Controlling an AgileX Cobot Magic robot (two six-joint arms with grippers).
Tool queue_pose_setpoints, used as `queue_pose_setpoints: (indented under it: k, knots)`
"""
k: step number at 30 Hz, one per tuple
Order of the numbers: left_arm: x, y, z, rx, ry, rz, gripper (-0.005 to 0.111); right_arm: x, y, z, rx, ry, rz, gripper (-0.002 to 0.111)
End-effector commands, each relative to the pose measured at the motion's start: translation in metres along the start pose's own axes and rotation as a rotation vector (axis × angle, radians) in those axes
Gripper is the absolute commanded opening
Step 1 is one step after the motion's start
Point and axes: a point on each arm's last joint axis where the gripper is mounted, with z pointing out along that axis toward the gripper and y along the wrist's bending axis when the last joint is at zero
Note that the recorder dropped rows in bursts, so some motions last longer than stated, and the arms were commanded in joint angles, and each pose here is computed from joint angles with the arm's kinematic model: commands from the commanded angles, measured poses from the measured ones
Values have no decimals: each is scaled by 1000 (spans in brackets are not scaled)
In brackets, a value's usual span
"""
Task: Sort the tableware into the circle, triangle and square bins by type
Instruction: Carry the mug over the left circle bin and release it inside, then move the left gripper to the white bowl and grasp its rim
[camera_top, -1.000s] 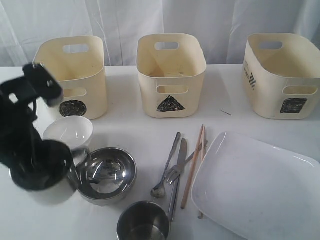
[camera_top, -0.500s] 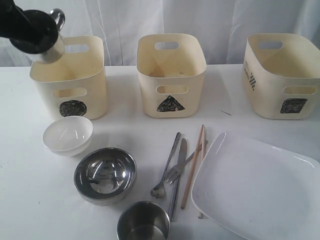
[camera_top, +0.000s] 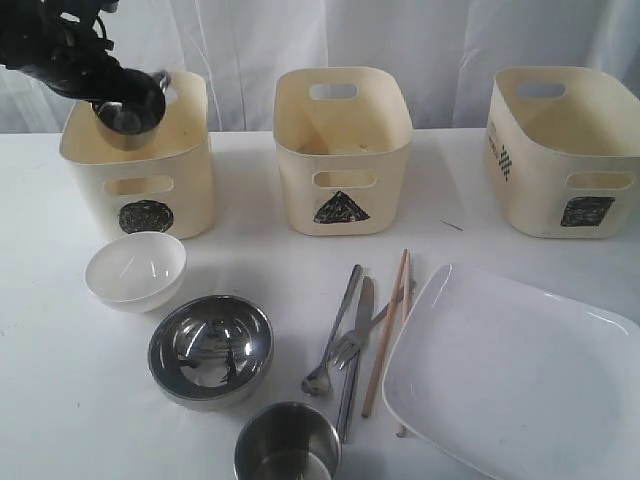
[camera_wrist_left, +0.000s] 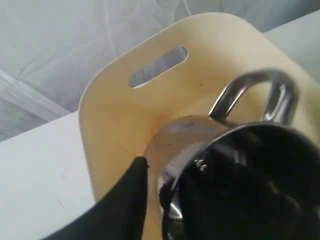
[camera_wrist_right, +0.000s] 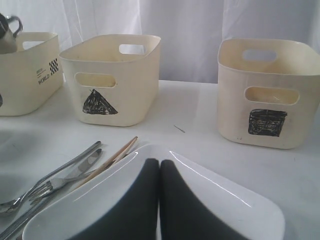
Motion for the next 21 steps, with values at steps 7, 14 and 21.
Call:
queue_pose_setpoints:
  k: [7,14,21]
  knots:
    - [-3,23,-63,-48,116,-56,40,1,0,0,3,-6,1,0]
    - [46,6,-164,144,124,-133,40,1,0,0,3,-6,1,0]
    - [108,-14,-176,201,268,-180,48,1,0,0,3,-6,1,0]
